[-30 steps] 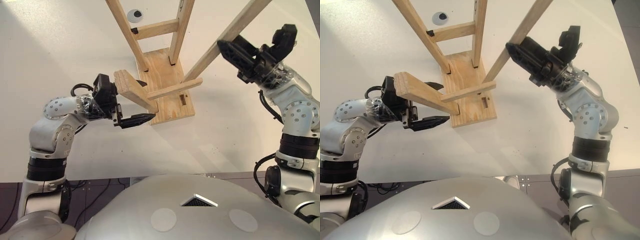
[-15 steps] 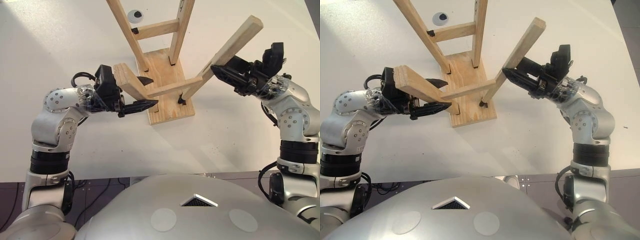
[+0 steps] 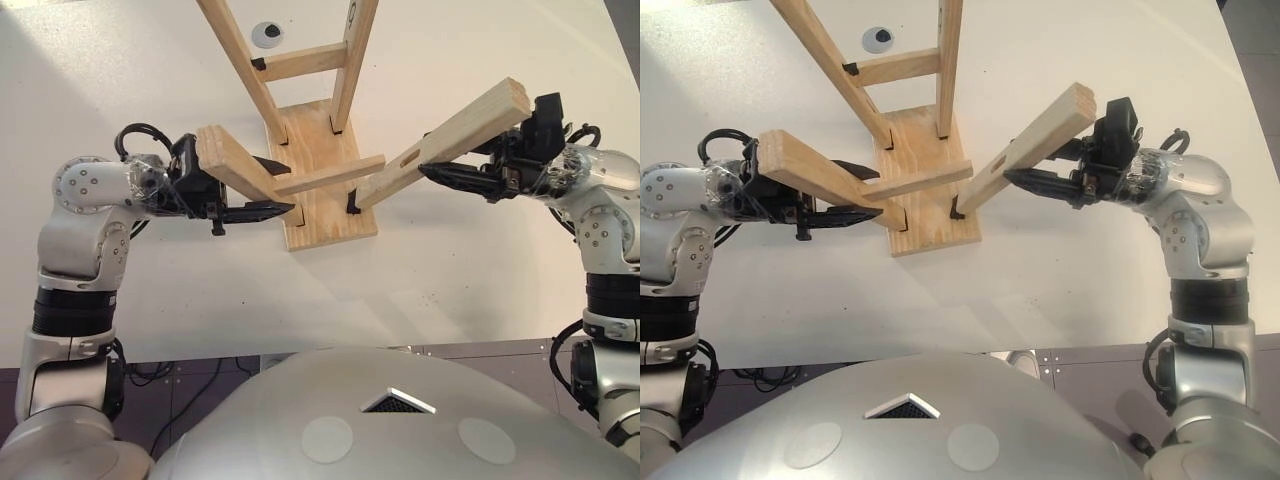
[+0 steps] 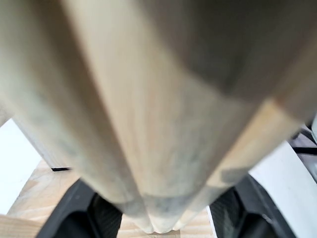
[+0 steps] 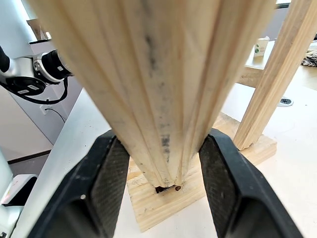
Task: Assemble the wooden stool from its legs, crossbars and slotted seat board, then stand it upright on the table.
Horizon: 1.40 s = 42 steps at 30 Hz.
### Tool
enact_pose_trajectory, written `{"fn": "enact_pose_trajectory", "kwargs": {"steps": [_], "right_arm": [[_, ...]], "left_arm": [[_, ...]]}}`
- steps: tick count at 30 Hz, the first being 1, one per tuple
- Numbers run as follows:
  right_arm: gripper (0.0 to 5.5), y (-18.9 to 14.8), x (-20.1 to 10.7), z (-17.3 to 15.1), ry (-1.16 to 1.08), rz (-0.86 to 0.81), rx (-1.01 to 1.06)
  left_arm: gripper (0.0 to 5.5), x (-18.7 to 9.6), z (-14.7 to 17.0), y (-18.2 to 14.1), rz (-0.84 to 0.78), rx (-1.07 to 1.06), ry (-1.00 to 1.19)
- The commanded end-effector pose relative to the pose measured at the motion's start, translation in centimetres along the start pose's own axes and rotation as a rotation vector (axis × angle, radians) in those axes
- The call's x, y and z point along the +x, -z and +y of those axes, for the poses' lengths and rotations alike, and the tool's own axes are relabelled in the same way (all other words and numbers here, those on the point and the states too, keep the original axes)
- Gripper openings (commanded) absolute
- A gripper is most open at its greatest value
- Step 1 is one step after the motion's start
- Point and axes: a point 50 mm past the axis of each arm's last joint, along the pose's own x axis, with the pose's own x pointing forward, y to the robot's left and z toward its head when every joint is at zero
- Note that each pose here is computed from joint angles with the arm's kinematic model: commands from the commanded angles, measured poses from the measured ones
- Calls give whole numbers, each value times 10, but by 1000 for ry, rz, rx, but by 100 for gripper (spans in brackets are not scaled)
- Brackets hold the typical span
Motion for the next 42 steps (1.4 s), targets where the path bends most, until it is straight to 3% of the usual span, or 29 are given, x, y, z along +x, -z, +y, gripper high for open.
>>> {"fn": "enact_pose_trajectory", "kwargs": {"steps": [1, 16, 31, 35, 39, 42], "right_arm": [[205, -7, -3, -4, -6, 114, -51], [205, -6, 11, -9, -175, 294, -178], [205, 6, 42, -16, -182, 331, -216], [205, 4, 51, -11, -217, 354, -280], [205, 12, 60, -8, -270, 549, -482], [205, 18, 65, -10, -267, 665, -518]], "left_arm": [[212, 1, -3, 7, 66, -14, 118], [212, 10, 12, 0, 100, 64, 261], [212, 18, 7, -8, 57, 87, 290], [212, 22, 6, 1, 187, 107, 295], [212, 28, 6, -1, 343, 102, 306], [212, 34, 4, -6, 409, 64, 302]]}}
